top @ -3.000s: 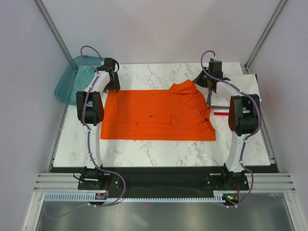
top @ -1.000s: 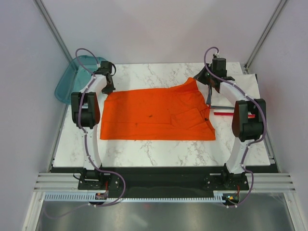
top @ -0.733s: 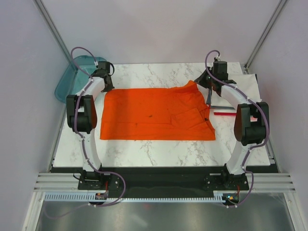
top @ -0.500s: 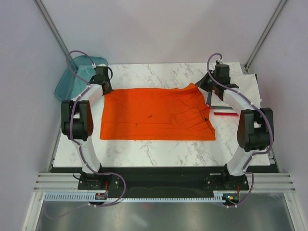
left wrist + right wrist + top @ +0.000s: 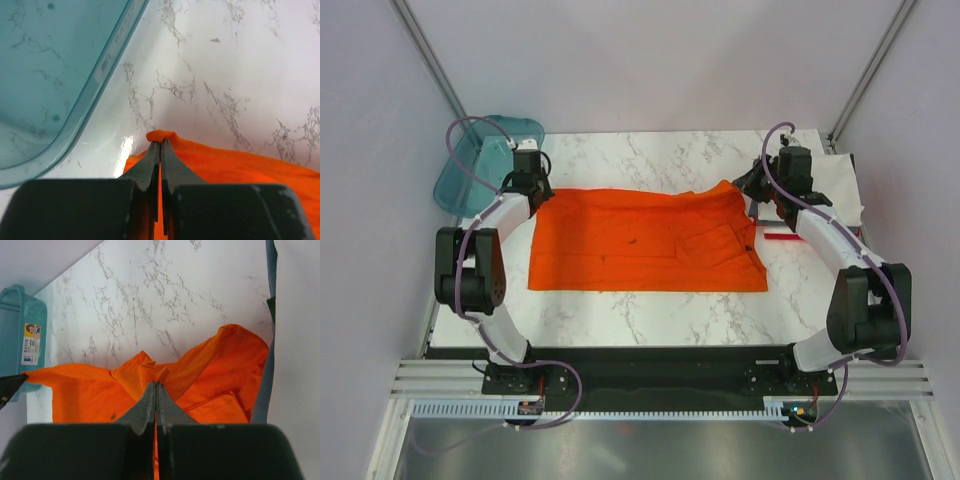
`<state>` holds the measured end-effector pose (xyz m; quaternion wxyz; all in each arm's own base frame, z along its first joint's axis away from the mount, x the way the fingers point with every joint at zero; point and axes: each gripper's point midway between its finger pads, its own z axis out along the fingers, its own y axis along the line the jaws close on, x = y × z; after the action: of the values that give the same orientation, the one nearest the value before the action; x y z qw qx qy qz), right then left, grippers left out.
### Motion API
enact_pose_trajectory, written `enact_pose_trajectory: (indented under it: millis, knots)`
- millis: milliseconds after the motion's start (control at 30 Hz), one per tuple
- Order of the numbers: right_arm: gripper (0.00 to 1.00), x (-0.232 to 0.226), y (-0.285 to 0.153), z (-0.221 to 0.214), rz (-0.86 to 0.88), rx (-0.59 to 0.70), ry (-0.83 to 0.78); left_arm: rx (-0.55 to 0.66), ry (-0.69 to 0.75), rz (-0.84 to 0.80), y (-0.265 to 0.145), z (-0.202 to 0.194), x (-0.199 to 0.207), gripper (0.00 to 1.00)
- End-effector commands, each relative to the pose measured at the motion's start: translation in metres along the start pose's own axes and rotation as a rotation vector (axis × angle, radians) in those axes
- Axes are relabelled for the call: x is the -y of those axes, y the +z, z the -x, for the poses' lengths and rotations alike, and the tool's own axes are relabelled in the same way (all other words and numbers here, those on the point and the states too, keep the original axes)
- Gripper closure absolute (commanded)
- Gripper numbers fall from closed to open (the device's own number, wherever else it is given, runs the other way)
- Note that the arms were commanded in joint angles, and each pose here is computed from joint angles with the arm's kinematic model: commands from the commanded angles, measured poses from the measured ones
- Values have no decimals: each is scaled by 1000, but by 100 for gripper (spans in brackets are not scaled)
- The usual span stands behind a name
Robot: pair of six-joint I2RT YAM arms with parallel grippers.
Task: Fold and stack the t-shirts
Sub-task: Fold the tshirt
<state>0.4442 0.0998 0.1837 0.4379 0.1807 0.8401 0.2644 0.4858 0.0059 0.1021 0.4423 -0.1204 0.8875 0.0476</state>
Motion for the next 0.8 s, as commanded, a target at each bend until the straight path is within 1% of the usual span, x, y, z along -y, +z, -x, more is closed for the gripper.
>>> enact_pose_trajectory:
  millis: [0, 33, 67, 133, 167, 233, 500, 633, 767]
  knots:
    - [100, -8, -18, 7, 33, 47, -16, 177, -27, 19, -31, 42, -4, 98]
    - [100, -4, -19, 1, 27, 39, -15, 186, -30, 24, -35, 41, -5, 98]
    - [100, -4, -22, 1, 27, 41, -15, 175, -30, 32, -35, 32, -9, 98]
    - [100, -6, -29, 1, 35, 53, -19, 207, -46, 36, -45, 37, -12, 98]
    - [100, -3, -30, -3, 30, 48, -18, 198, -46, 42, -46, 29, -15, 98]
    - [100, -3, -36, -7, 32, 52, -20, 214, -55, 44, -52, 28, -17, 98]
    - [100, 1, -53, -21, 40, 50, -18, 181, -78, 63, -57, -2, -26, 98]
    - [100, 4, -58, -35, 46, 25, -12, 191, -15, -26, -59, -9, -15, 98]
    - [100, 4, -67, -44, 57, 26, -11, 210, -7, -11, -63, -18, -21, 98]
